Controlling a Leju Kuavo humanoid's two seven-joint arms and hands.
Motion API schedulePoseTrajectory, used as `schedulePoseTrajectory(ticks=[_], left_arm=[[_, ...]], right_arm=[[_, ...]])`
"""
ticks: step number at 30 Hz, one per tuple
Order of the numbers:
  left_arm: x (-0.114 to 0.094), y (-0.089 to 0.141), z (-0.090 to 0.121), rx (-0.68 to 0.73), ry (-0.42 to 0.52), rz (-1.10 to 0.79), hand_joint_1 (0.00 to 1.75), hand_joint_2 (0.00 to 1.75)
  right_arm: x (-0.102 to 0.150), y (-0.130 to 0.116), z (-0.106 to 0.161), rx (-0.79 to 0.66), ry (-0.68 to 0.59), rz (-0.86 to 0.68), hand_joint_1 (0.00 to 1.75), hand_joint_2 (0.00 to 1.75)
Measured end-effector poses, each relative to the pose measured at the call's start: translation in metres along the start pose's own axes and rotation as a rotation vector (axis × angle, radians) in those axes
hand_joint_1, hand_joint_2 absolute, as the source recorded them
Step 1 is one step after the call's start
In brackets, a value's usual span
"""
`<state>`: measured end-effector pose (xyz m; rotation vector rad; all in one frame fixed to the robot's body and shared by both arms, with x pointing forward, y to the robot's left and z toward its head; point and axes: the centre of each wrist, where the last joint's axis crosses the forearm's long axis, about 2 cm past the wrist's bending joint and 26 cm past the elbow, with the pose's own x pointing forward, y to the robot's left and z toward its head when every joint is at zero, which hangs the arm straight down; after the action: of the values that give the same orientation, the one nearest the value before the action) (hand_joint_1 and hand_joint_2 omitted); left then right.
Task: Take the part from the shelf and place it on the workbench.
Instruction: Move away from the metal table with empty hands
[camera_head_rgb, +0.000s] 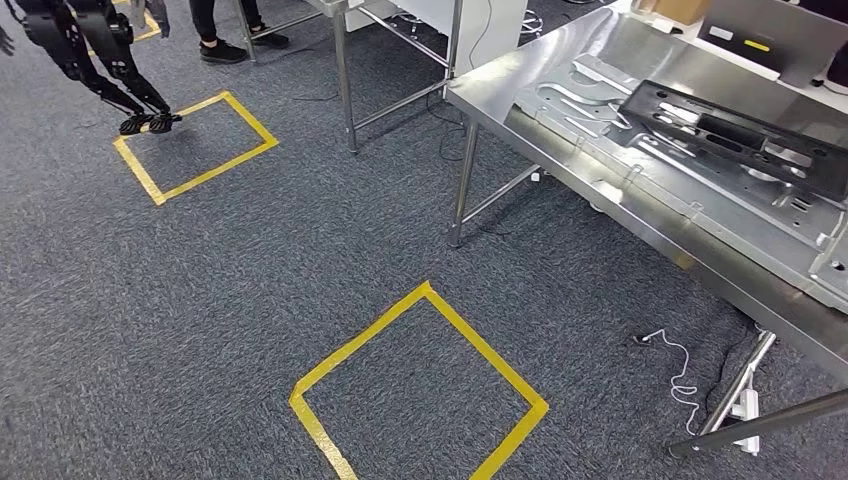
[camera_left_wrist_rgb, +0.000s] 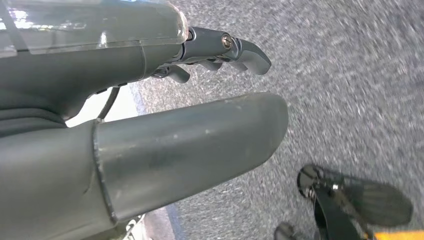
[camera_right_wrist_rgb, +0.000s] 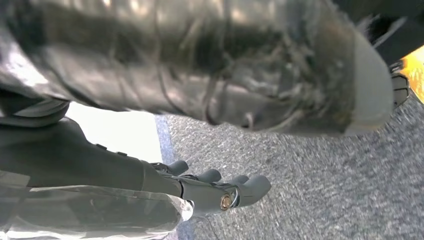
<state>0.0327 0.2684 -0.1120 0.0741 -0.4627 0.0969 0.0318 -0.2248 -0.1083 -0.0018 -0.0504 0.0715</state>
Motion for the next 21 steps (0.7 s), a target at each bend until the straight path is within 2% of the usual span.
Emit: schedulePoseTrajectory(ticks=[21], left_arm=[[0.0004, -0.0035, 0.0002, -0.009, -0.001, -0.003, 0.0, 0.0]], right_arm=[[-0.0022, -0.0032, -0.0005, -0.006, 0.004, 0.0, 0.0, 0.0]])
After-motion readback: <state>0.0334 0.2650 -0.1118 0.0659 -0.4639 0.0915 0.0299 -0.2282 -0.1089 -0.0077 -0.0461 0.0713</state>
